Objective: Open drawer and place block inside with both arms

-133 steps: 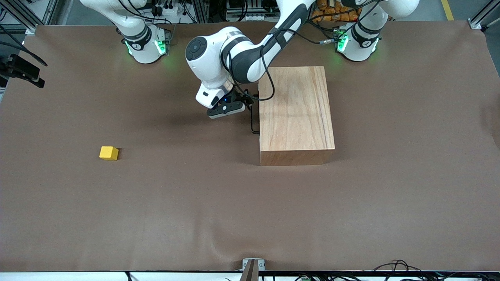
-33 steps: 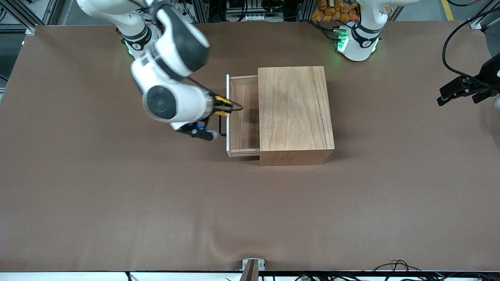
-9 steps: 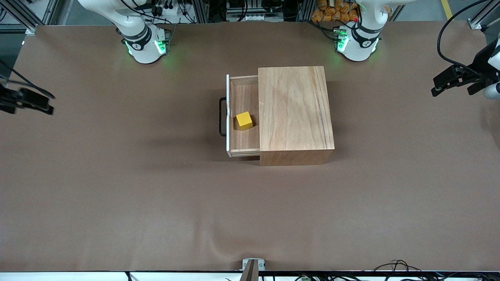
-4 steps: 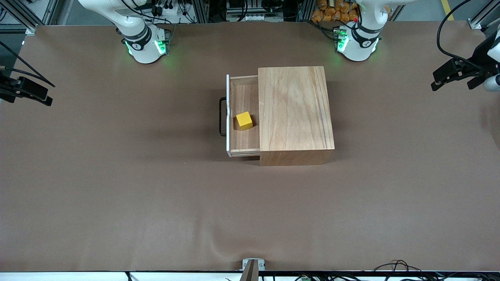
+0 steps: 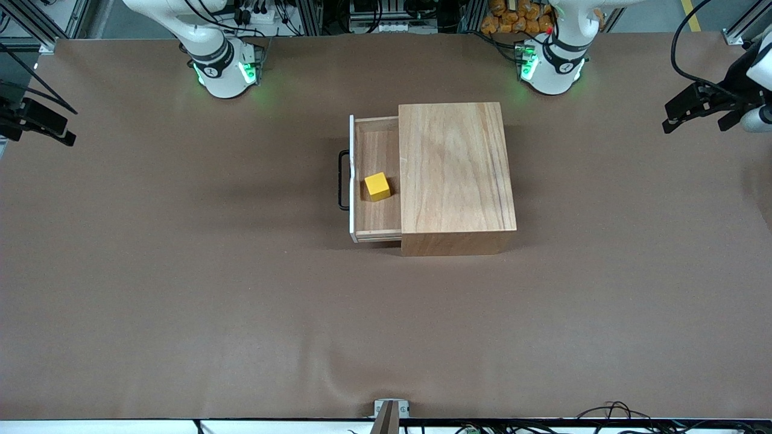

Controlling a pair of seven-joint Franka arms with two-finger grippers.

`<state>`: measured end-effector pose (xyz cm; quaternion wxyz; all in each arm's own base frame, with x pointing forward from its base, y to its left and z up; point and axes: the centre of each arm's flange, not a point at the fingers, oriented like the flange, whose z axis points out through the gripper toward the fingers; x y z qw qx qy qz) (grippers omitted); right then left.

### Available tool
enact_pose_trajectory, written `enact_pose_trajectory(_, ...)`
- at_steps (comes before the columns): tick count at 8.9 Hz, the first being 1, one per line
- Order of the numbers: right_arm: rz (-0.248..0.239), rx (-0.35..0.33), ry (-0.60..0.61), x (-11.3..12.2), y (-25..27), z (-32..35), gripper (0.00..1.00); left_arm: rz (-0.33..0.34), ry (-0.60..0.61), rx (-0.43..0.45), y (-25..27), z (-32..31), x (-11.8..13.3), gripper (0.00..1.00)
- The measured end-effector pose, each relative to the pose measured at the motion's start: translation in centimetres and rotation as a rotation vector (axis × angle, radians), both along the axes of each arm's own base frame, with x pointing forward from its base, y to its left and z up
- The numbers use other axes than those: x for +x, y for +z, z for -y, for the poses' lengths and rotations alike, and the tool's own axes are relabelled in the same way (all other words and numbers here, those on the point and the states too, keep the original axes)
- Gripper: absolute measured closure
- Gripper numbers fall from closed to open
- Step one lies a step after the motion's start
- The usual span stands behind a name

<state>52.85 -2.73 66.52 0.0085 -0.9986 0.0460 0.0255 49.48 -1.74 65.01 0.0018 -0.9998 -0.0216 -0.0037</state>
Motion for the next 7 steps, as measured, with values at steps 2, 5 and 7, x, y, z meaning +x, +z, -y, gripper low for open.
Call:
enact_pose_trajectory(2, -0.004, 0.001, 0.023, 0.04, -0.19, -0.61, 0.0, 0.016, -0.008, 0.001, 0.66, 0.47, -0.62, 0.0)
enact_pose_trajectory(5, -0.004, 0.001, 0.027, 0.04, -0.22, -0.66, 0.0, 0.021, -0.013, -0.005, 0.7, 0.76, -0.28, 0.0)
enact_pose_trajectory(7, -0.004, 0.001, 0.027, 0.04, -0.22, -0.66, 0.0, 0.028, -0.015, -0.007, 0.95, 0.91, -0.01, 0.0)
